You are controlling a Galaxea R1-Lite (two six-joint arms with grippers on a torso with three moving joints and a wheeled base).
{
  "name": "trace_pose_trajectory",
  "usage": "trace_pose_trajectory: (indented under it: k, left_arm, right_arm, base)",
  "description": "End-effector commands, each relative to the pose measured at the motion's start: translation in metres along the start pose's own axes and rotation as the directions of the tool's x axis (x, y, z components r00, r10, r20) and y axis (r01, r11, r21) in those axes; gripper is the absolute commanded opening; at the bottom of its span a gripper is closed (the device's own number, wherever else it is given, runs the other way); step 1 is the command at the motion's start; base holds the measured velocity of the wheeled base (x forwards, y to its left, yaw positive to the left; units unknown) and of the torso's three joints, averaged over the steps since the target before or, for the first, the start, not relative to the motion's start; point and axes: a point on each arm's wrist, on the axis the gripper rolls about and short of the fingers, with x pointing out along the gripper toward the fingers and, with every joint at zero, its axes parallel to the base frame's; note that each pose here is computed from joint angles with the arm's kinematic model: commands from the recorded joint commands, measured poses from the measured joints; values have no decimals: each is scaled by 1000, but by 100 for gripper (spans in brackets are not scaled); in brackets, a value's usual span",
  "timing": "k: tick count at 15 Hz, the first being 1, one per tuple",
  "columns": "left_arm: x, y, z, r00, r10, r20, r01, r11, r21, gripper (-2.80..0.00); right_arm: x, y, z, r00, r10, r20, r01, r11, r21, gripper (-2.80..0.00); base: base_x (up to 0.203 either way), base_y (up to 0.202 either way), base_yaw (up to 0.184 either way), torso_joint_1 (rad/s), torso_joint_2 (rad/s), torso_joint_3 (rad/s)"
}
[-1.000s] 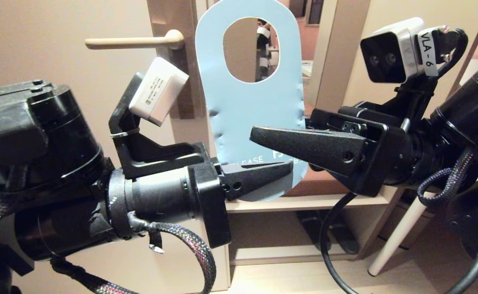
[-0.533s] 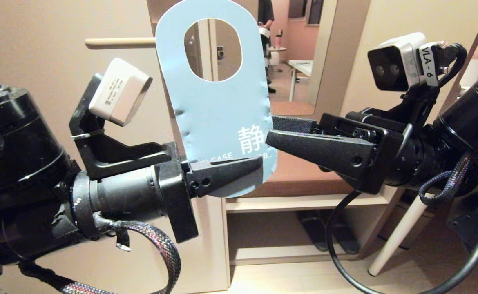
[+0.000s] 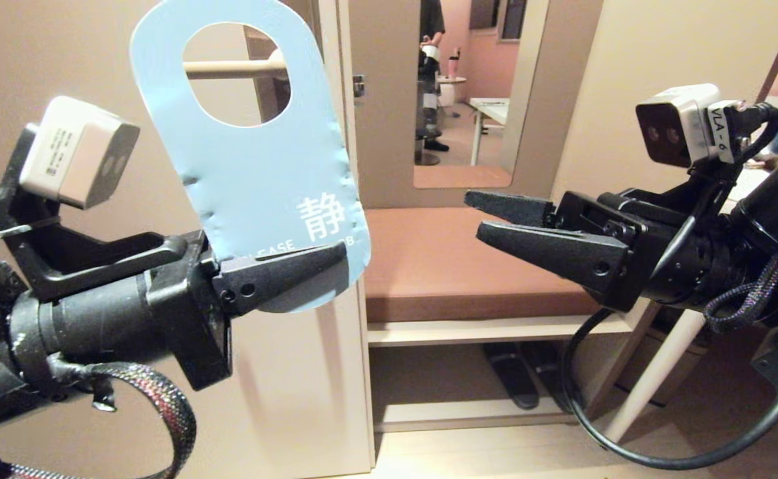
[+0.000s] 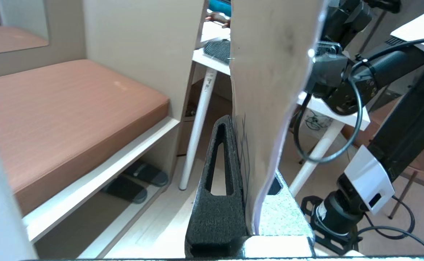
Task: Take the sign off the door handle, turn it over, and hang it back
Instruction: Hang the sign back with the other side facing out
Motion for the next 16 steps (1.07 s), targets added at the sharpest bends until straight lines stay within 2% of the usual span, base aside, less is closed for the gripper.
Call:
trace_pose_trajectory:
  k: [1, 4, 6, 9, 11, 13, 15, 16]
  left_arm:
    - [-17, -5, -1, 1000, 7, 21, -8, 1000, 7, -280]
    - [-31, -4, -4, 999, 39, 27, -40, 999, 9, -280]
    - [-37, -4, -3, 998, 55, 39, -56, 998, 14, -280]
    - [-41, 1, -2, 994, 97, 48, -98, 995, 17, -280]
    - [-43, 5, -6, 992, 121, 37, -122, 992, 15, -280]
    - [-45, 5, -10, 992, 123, 30, -124, 992, 19, -280]
    - [-48, 2, -8, 991, 123, 45, -124, 992, 25, -280]
    - [-50, 1, -7, 990, 130, 54, -132, 991, 28, -280]
  right_arm:
    - [-5, 4, 4, 1000, -1, 13, 1, 1000, -14, -280]
    - [-6, 6, 8, 998, -39, 41, 40, 999, -23, -280]
    - [-10, 0, 9, 991, -115, 70, 118, 992, -42, -280]
    - [-29, -15, 12, 970, -223, 91, 232, 968, -100, -280]
    - [-50, -26, 15, 946, -308, 106, 321, 937, -141, -280]
    - [-77, -30, 17, 908, -401, 119, 417, 893, -171, -280]
    - [-107, -27, 14, 858, -497, 130, 513, 840, -175, -280]
    - [-124, -25, 11, 820, -556, 134, 572, 800, -179, -280]
  base:
    - [0, 0, 0, 0, 0, 0]
    - [0, 0, 0, 0, 0, 0]
    - [0, 0, 0, 0, 0, 0]
    - [0, 0, 0, 0, 0, 0]
    - [0, 0, 0, 0, 0, 0]
    - [0, 0, 0, 0, 0, 0]
    - [0, 0, 0, 0, 0, 0]
    - [0, 0, 0, 0, 0, 0]
